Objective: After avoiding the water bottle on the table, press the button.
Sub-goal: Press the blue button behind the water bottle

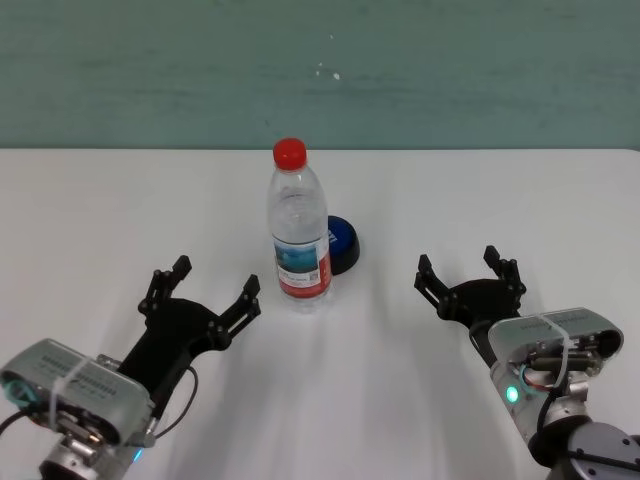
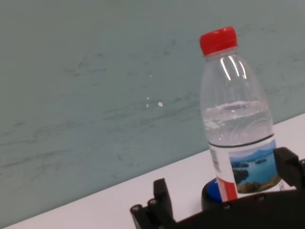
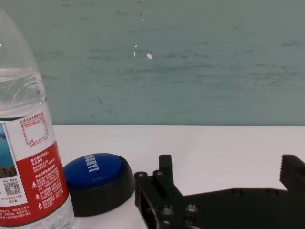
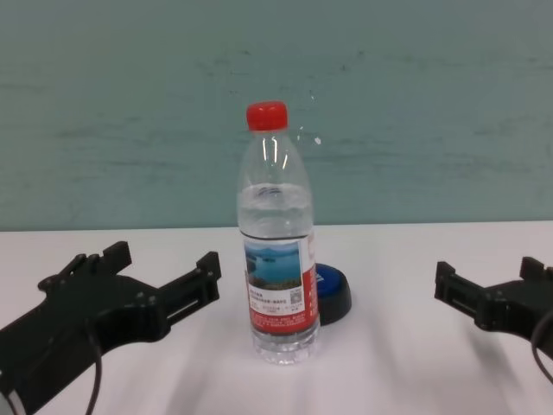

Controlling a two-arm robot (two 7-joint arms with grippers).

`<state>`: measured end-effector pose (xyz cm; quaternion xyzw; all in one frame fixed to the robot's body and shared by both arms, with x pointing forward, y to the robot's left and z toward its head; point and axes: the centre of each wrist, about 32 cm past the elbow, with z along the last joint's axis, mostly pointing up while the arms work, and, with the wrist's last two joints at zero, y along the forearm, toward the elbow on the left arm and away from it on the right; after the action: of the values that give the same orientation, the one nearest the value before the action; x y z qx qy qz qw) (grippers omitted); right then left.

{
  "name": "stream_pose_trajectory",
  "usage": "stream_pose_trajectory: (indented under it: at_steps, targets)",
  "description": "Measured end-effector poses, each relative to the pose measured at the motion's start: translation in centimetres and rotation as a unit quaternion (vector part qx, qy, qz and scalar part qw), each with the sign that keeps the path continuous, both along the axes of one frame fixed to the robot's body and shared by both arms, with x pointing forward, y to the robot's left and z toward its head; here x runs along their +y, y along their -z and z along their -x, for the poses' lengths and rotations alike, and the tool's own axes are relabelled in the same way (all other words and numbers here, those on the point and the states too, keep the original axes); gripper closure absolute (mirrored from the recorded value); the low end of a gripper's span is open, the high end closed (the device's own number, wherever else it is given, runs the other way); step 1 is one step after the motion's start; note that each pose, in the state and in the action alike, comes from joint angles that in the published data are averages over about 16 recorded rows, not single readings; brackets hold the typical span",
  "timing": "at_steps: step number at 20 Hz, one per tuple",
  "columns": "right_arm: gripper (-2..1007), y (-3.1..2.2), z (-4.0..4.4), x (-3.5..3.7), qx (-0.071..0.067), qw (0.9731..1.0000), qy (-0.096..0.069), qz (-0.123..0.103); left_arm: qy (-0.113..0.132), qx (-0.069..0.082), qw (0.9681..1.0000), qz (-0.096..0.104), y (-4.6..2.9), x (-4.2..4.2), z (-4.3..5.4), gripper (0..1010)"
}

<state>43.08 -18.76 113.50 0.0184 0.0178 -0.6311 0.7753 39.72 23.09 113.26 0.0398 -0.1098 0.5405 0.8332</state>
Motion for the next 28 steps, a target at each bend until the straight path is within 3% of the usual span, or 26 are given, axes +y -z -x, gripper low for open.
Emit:
stream_pose_trajectory:
  at_steps: [28]
  targets:
    - [1,0.00,0.00,0.00,0.000,1.0000,0.000,0.000,0.008,0.005,1.0000,0.001,0.03,-0.98,-0.73,0]
